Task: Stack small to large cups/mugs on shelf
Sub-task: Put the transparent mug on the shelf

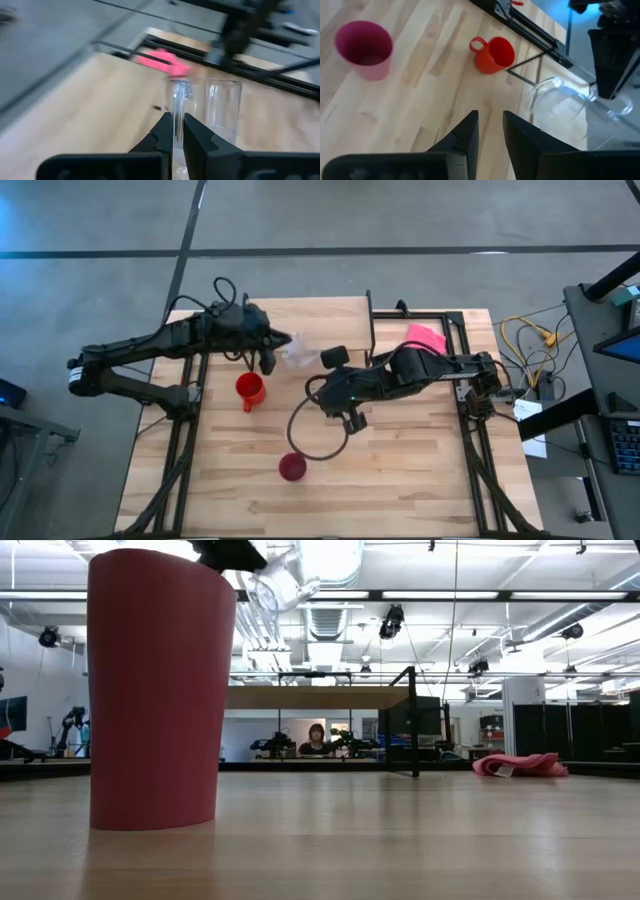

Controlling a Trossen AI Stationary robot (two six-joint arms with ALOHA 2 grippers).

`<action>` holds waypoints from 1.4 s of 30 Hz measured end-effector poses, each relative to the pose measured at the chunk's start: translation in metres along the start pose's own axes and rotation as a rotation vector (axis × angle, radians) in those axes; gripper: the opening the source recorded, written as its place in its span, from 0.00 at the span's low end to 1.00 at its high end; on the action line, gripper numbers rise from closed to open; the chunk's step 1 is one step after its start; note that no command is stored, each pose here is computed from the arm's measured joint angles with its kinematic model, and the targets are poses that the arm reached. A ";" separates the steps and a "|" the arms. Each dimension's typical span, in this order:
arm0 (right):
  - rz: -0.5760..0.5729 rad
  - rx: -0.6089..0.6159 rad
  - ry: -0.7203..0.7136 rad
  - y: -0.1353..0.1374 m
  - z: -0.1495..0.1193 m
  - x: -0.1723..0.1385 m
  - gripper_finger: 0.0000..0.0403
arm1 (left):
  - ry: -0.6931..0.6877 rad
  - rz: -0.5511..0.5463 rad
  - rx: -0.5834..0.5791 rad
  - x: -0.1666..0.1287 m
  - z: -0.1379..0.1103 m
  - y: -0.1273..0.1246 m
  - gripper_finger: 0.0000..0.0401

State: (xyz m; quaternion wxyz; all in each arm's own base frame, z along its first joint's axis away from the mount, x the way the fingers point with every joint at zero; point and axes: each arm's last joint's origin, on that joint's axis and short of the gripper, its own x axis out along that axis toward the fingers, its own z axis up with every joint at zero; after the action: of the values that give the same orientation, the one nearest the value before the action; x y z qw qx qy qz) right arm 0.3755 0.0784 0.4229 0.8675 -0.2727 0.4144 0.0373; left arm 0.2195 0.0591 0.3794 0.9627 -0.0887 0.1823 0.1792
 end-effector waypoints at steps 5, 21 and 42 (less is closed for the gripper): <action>-0.004 0.047 0.001 0.000 -0.001 -0.002 0.19 | -0.097 0.121 -0.040 0.000 0.007 0.004 0.02; 0.013 0.163 0.069 0.002 -0.007 -0.002 0.19 | -0.331 0.201 -0.117 0.023 -0.036 0.013 0.03; 0.017 0.197 0.089 0.002 -0.009 -0.002 0.20 | -0.436 0.398 -0.224 -0.004 -0.112 0.032 0.03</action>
State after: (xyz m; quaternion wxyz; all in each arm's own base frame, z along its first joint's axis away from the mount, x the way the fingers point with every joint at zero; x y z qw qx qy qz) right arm 0.3669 0.0762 0.4189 0.8706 -0.1839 0.4562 -0.0085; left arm 0.1684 0.0612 0.2751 0.9092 -0.1163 -0.0356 0.3981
